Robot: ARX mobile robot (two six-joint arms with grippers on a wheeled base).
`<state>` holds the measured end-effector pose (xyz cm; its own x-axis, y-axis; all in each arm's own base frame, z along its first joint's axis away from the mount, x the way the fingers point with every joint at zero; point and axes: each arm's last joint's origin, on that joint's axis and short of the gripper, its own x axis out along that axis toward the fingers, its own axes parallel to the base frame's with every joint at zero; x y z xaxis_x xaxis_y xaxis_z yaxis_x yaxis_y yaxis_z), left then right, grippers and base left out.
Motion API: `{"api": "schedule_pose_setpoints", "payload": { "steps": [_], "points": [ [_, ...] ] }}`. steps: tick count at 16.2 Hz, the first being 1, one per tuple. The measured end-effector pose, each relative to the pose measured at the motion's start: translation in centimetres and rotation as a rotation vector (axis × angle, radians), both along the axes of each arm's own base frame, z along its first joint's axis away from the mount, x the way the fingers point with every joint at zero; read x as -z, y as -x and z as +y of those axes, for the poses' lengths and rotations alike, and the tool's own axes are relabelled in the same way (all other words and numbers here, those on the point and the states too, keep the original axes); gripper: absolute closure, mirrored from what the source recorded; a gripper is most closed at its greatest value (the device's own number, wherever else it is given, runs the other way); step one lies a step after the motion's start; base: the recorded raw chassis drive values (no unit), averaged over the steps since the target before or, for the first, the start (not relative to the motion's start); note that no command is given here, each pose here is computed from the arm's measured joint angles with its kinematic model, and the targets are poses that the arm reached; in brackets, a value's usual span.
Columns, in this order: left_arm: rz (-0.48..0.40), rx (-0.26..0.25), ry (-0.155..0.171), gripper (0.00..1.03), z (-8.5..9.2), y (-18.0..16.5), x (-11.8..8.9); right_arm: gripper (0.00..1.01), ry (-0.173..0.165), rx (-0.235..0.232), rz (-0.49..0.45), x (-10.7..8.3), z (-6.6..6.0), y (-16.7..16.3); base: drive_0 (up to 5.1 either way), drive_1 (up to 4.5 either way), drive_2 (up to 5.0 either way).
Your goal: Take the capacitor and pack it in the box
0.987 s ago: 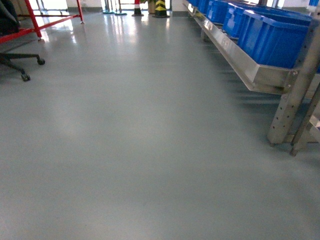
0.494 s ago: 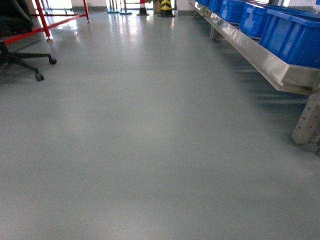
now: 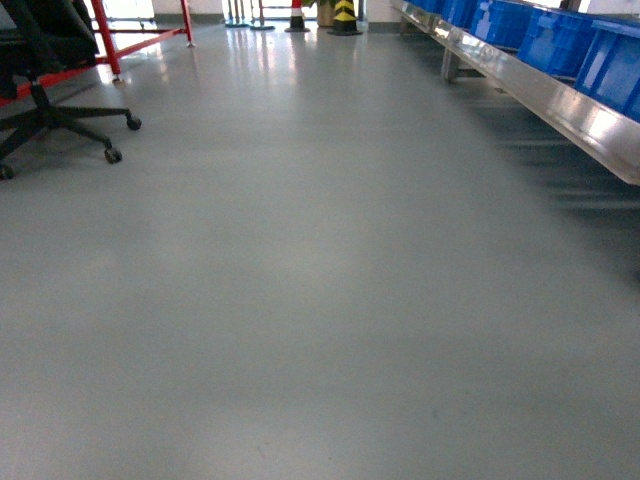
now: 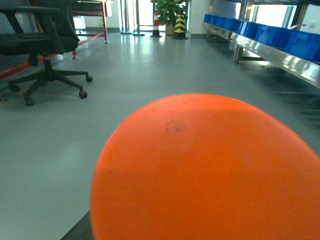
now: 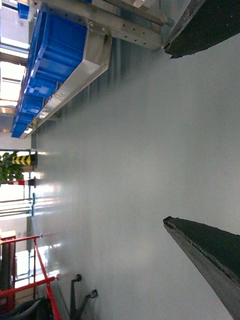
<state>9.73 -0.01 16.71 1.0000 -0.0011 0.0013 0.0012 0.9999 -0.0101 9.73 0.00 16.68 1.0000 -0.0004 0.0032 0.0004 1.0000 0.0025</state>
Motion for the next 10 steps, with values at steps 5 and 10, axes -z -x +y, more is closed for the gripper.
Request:
{"api": "schedule_pose_setpoints", "payload": {
  "steps": [5,10],
  "points": [
    [0.001,0.000,0.000,0.59,0.00,0.00,0.01,0.03,0.000,0.000,0.003,0.03,0.00,0.00,-5.0,2.43,2.4],
    [0.000,0.000,0.000,0.59,0.00,0.00,0.00,0.03,0.000,0.000,0.001,0.01,0.00,0.00,-5.0,2.36,2.4]
  ]
}}
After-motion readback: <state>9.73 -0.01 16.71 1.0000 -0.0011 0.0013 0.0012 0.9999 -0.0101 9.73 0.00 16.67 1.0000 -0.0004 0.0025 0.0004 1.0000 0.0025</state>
